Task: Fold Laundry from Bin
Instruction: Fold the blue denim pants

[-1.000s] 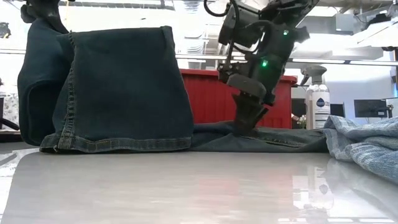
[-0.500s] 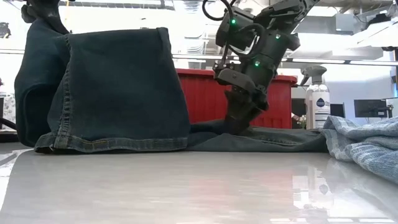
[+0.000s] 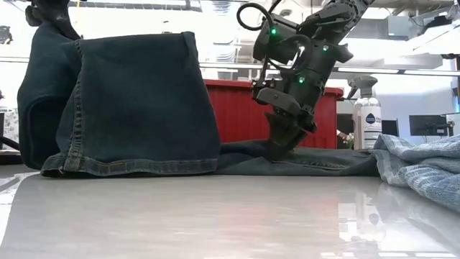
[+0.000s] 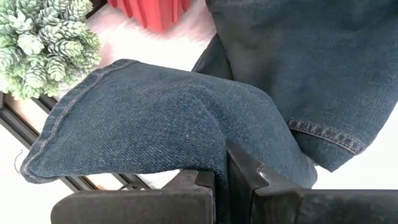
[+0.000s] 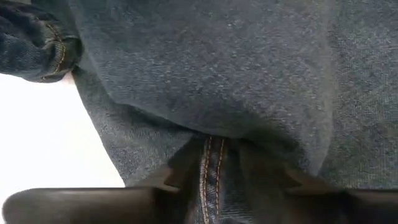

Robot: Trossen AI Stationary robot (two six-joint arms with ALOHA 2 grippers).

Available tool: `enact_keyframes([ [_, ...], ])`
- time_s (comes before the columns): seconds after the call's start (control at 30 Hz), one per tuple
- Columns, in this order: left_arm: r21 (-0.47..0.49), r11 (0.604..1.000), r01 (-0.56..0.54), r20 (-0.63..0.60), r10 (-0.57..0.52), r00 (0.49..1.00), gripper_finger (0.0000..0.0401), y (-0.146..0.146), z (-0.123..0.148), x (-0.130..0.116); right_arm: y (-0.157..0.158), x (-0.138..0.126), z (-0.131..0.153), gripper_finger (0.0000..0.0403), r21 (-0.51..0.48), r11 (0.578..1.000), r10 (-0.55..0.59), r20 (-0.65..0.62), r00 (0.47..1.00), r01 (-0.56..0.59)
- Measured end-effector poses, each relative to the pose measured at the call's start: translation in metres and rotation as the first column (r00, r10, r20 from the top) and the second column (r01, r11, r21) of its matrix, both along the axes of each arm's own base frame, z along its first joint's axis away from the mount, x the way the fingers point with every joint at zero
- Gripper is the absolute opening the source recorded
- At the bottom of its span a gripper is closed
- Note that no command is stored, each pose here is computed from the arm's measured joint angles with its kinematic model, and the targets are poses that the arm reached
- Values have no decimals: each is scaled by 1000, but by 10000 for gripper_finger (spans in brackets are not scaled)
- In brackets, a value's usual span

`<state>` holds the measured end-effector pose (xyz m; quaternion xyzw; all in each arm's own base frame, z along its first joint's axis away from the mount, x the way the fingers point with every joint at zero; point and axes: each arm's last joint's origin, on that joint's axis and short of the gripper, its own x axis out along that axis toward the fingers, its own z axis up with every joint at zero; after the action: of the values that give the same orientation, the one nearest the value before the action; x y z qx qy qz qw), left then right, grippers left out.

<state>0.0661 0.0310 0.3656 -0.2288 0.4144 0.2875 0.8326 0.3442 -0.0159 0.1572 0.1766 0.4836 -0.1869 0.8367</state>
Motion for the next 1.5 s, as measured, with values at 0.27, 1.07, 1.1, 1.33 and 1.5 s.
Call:
enact_keyframes([
  [0.27,0,1000,-7,1,7,1000,2,0,0,0,1,3,1,17,-11,997,73,23,997,-72],
  [1.07,38,999,14,2,-14,1000,2,1,1,1,30,13,23,188,80,992,-93,-57,994,98],
  [1.1,40,999,13,5,-14,1000,2,1,1,1,27,14,23,206,82,991,-104,-45,994,108],
  [1.33,53,998,22,12,-23,1000,2,2,2,2,11,18,21,230,73,987,-139,-24,990,140],
  [1.5,55,998,22,11,-23,1000,2,2,2,2,6,24,5,214,72,988,-136,-45,990,139],
])
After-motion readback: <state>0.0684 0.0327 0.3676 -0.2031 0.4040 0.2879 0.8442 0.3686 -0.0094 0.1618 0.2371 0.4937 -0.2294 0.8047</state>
